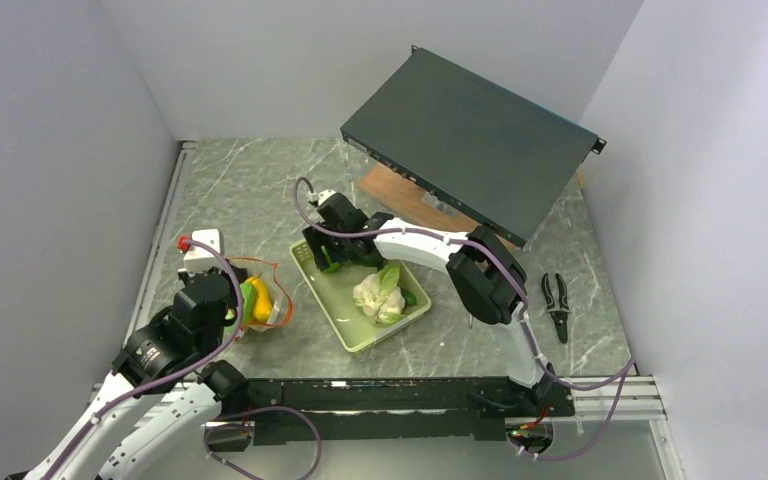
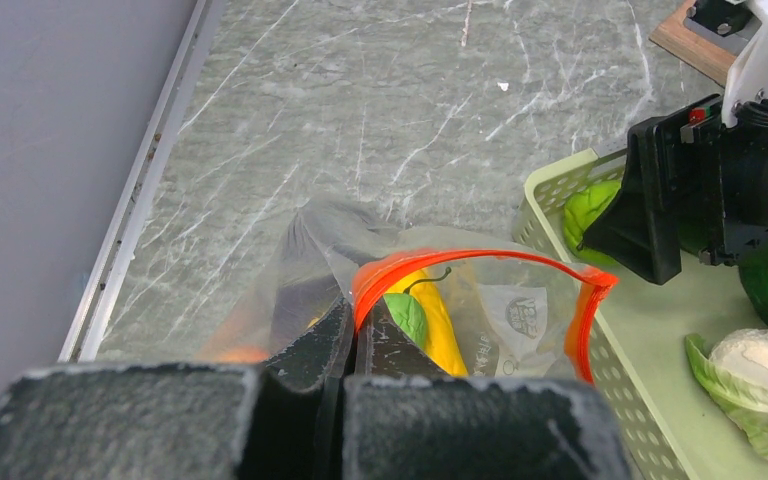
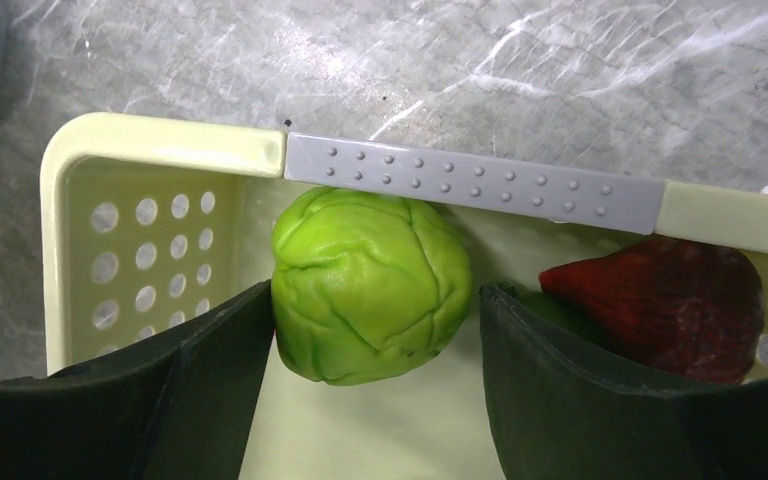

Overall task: Place the food in the zip-top bag and seal the zipper
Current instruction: Pick up the fake vegetable from the bin.

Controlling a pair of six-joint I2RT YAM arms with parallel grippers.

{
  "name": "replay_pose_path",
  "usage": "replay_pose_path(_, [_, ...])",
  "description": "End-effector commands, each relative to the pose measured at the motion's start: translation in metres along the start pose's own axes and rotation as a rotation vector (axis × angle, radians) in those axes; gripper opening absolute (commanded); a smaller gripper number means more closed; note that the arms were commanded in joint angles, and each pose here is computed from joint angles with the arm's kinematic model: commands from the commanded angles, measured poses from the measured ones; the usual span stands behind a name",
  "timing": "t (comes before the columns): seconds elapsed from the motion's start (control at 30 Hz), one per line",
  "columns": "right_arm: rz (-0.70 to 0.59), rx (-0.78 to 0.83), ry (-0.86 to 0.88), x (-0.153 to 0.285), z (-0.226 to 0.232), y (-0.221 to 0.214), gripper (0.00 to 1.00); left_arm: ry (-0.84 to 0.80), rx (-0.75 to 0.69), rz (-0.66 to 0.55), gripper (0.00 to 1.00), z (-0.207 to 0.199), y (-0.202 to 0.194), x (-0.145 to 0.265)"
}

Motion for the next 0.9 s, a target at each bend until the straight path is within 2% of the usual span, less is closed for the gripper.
replay_pose_path(0.0, [-0.04,-0.004,0.002,0.002,0.004,0.014,0.72,-0.007,0.021,-0.017,0.0,-0.003,0.005,0.0])
replay_pose_path(0.27, [-0.071,-0.011,-0.002,0.027,0.004,0.015,0.49,-0.01,0.032,-0.022,0.0,-0.002,0.006,0.001])
replay_pose_path(0.7, [-0.192,-0.005,-0.001,0.11,0.01,0.02,0.07,-0.018,0.033,-0.023,0.0,-0.002,0.006,0.002])
replay_pose_path(0.8, [-0.245,-0.006,0.039,0.13,0.023,0.028,0.0,-0.021,0.034,-0.024,0.0,-0.003,0.006,0.002])
replay_pose_path(0.87, [-0.284,-0.011,0.081,0.144,0.034,0.034,0.0,-0.021,0.031,-0.023,0.0,-0.003,0.006,0.001])
Point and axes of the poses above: each gripper's point midway between its finger pads, its own x axis back along the fingers, its own z axis along the line the jaws close on, y = z × x, the point moved 5 cm from there along x, back along the fingers, and after that the axes turned 13 degrees about x, right-handed, at the moved point
